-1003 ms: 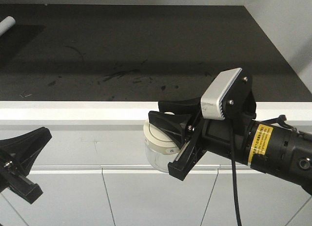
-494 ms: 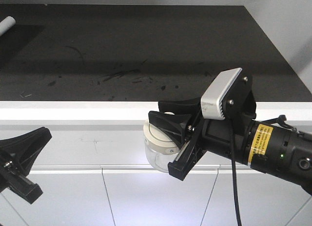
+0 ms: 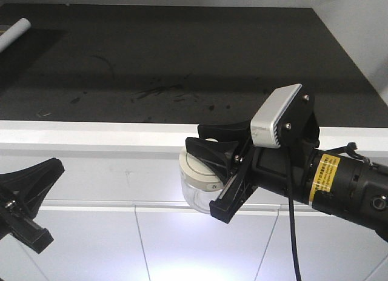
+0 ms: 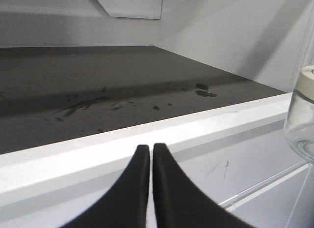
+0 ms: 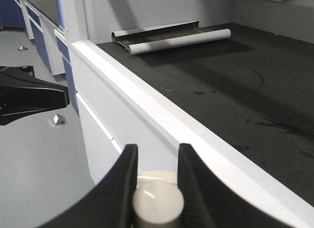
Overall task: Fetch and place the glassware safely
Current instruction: 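Hold the jar in the right gripper while the base turns away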
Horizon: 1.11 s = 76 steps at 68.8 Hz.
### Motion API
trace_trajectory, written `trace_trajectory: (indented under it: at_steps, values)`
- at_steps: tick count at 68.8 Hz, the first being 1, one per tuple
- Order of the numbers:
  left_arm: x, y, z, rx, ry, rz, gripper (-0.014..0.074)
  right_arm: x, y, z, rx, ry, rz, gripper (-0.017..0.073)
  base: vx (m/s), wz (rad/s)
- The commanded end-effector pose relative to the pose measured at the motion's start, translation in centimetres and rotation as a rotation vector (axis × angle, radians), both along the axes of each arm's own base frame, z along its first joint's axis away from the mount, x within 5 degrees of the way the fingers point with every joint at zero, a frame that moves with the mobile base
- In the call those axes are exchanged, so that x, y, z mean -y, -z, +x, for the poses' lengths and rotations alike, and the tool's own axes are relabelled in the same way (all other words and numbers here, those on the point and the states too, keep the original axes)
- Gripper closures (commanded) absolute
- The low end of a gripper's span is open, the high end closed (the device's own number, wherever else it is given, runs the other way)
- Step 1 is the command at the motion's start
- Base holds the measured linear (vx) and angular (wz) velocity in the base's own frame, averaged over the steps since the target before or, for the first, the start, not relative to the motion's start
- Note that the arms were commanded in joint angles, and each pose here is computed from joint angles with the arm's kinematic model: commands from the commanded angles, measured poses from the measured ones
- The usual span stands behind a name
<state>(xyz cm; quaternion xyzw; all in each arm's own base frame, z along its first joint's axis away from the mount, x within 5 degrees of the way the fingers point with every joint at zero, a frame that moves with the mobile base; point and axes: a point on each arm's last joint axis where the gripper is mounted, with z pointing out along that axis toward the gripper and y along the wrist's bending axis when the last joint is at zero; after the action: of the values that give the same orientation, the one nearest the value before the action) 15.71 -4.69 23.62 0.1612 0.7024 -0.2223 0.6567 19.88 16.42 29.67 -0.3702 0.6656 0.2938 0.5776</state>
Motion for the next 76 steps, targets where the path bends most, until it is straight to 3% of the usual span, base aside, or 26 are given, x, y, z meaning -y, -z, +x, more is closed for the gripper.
trace_trajectory:
  at_steps: [1,46,76]
  values:
    - [0.17,-1.39,0.08,0.069,0.017,-0.063,0.0591,-0.12,-2.25,-0.49,0.057,-0.038,0.093,0.0563,-0.04,0.15]
    - [0.17,-1.39,0.08,0.069,0.017,-0.063,0.0591,-0.12,-2.25,-0.49,0.057,-0.038,0.093,0.0563,-0.08,0.3]
    - [0.16,-1.37,0.09,0.068,0.016,-0.063,0.0591,-0.12,-2.25,-0.49,0.057,-0.038,0.093,0.0563,-0.12,0.58]
